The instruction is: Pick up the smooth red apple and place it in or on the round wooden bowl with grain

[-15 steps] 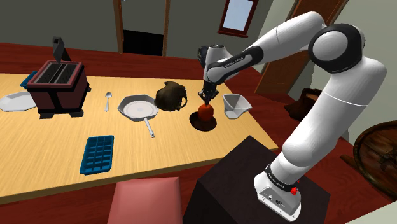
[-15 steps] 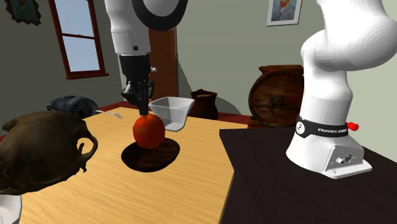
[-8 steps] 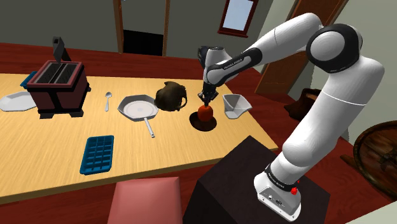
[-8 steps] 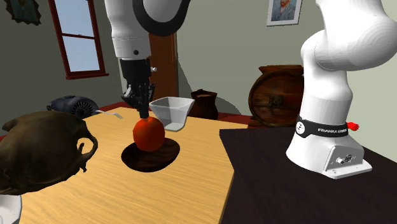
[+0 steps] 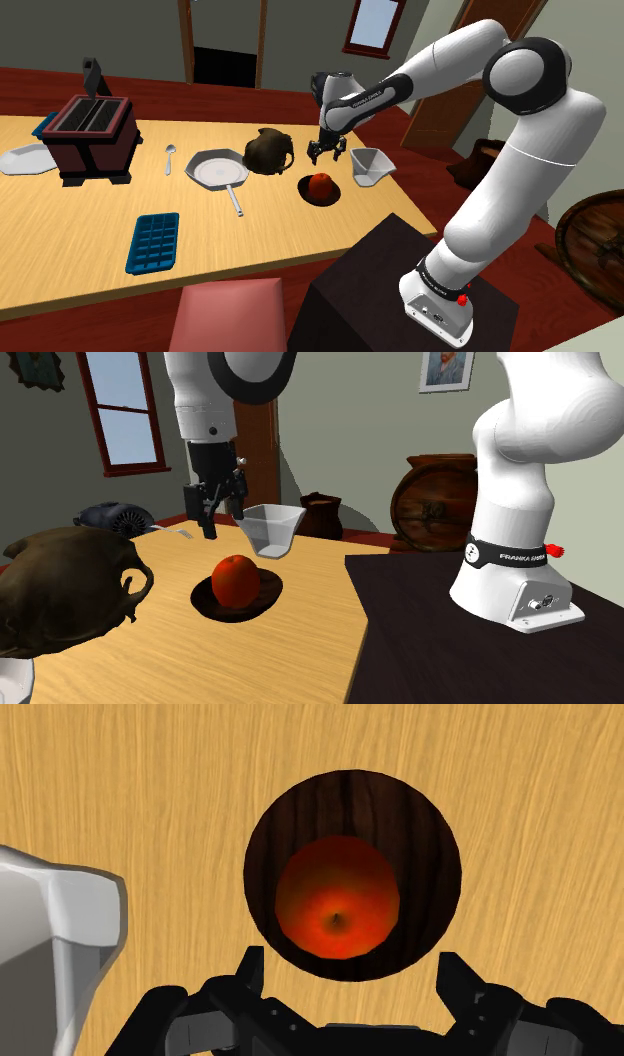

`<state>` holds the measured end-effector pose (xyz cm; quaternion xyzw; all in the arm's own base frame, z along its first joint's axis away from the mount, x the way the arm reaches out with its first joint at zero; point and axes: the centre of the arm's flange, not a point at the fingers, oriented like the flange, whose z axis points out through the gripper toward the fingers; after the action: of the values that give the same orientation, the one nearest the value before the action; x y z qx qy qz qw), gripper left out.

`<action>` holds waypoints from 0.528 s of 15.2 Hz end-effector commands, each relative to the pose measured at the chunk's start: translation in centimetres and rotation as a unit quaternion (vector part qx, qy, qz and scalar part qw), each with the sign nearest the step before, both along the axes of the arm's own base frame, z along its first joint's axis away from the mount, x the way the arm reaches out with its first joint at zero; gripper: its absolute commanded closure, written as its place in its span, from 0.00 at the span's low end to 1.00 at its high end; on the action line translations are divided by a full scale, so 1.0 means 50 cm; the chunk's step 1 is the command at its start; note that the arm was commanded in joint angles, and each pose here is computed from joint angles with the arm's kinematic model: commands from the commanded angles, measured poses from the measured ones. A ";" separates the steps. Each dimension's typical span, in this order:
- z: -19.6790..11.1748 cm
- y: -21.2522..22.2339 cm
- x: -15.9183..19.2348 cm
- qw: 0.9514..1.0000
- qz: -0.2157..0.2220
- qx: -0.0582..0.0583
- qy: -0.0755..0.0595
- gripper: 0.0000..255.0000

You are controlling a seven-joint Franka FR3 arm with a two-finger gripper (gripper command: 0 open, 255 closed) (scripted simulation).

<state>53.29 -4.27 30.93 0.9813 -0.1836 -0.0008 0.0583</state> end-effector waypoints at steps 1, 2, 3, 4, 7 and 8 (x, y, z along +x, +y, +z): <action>0.043 0.005 0.000 1.000 0.000 0.000 0.000 0.00; 0.069 0.008 0.001 1.000 0.000 0.000 0.000 0.00; 0.089 0.010 0.002 1.000 0.000 0.000 0.000 0.00; 0.089 0.010 0.002 1.000 0.000 0.000 0.000 0.00; 0.089 0.010 0.002 1.000 0.000 0.000 0.000 0.00; 0.089 0.010 0.002 1.000 0.000 0.000 0.000 0.00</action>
<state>53.40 -3.77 35.37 0.9813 -0.1835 -0.0007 0.0583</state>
